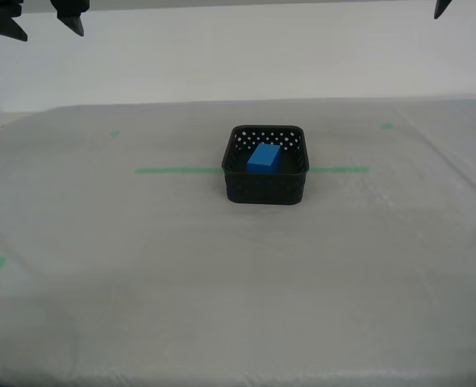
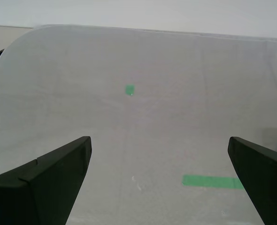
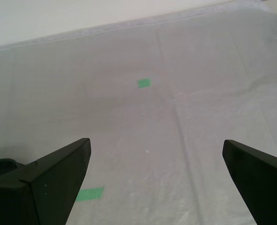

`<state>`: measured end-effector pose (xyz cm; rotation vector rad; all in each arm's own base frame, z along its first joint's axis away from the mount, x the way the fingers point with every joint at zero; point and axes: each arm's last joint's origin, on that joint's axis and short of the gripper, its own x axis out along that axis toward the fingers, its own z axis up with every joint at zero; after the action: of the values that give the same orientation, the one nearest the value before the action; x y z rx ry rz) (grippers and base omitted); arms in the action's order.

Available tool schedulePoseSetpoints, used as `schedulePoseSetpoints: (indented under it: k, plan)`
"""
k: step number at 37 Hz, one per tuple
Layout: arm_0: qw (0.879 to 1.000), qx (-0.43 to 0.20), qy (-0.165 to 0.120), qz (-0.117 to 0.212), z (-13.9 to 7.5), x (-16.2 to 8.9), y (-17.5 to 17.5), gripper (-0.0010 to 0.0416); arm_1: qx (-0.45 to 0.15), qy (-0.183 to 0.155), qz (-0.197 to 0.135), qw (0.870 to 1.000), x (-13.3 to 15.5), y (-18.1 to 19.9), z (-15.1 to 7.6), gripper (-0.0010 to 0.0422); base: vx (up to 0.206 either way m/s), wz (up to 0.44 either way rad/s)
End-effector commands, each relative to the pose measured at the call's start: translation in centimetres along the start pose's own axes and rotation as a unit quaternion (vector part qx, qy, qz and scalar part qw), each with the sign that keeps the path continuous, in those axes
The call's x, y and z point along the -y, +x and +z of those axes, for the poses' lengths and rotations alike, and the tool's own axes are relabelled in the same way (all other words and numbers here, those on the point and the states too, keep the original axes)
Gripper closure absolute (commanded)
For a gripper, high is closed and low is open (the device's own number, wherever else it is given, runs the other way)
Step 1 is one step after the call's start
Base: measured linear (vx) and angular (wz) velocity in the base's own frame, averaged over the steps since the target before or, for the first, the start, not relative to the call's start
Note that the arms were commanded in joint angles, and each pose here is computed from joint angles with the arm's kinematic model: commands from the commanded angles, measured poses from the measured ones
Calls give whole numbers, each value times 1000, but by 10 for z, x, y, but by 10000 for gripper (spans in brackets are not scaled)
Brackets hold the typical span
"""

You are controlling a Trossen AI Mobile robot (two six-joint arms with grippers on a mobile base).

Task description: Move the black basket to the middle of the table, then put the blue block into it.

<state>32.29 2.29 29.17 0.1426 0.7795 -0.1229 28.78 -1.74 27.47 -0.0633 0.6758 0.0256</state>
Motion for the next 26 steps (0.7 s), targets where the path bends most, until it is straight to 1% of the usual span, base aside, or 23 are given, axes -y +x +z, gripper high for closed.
schedulePoseSetpoints:
  k: [1, 20, 23, 26]
  plan:
    - [1000, 2, 0, -1, 1, 0, 0, 12, 1, 2, -1, 1000, 0, 0, 0, 12, 0, 0]
    - [1000, 7, 0, 0, 2, 0, 0, 12, 1, 2, -1, 1000, 0, 0, 0, 12, 0, 0]
    - [1000, 12, -23, 1, 2, 0, 0, 12, 1, 2, -1, 1000, 0, 0, 0, 12, 0, 0]
    - [997, 13, -71, 1, 3, -1, -1, 12, 1, 2, -1, 1000, 0, 0, 0, 12, 0, 0]
